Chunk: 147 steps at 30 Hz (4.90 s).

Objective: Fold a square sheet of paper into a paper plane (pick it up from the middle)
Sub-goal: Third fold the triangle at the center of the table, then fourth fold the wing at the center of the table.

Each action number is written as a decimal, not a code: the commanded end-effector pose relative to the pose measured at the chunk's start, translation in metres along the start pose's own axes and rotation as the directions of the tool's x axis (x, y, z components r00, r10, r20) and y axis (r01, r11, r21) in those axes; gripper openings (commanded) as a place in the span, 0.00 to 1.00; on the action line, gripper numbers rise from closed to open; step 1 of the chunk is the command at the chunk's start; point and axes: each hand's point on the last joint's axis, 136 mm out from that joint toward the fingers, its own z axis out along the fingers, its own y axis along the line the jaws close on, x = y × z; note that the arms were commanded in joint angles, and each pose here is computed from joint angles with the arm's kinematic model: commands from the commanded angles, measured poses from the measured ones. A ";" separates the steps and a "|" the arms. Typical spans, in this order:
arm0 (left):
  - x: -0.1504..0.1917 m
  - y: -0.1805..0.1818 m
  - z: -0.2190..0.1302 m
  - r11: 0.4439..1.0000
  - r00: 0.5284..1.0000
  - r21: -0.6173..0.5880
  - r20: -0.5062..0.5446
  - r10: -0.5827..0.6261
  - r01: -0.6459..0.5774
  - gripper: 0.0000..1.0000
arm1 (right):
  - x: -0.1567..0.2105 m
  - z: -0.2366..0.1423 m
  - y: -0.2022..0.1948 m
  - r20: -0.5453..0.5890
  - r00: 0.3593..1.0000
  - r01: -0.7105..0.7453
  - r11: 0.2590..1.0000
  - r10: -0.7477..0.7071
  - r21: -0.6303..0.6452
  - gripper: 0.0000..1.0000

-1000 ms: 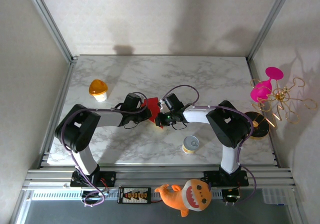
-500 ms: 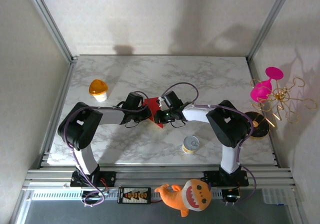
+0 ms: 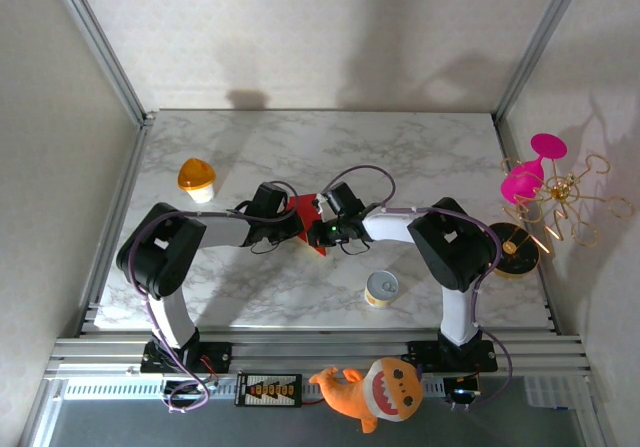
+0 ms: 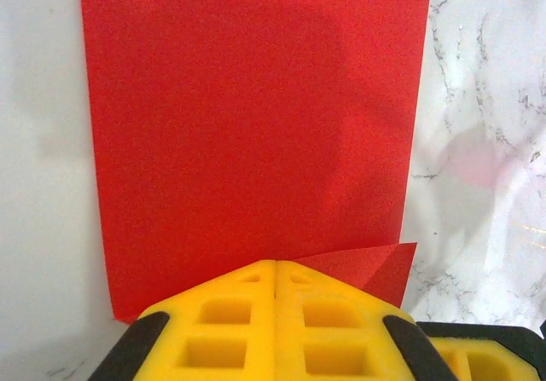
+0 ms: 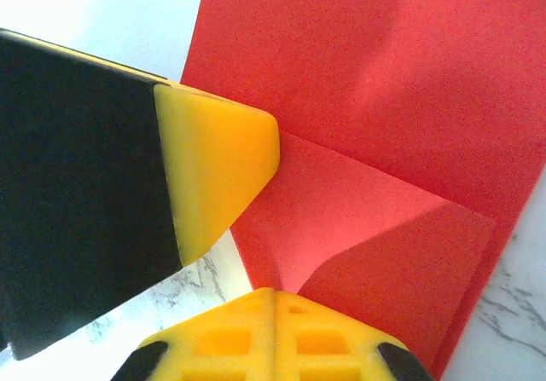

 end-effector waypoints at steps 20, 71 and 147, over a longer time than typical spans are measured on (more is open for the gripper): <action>-0.005 -0.012 -0.005 1.000 1.000 -0.017 -0.025 -0.002 0.002 0.06 | 0.001 -0.069 0.000 0.183 0.983 0.008 0.998 -0.019 0.062 0.10; -0.013 -0.003 -0.016 0.931 0.939 0.135 -0.001 -0.343 0.340 0.29 | -0.010 -0.009 -0.054 0.087 0.979 -0.197 0.961 0.183 0.192 0.19; -0.030 -0.029 -0.016 0.945 0.947 0.080 0.017 -0.320 0.318 0.03 | -0.022 -0.060 -0.001 0.181 0.858 0.362 0.816 -0.480 0.450 0.46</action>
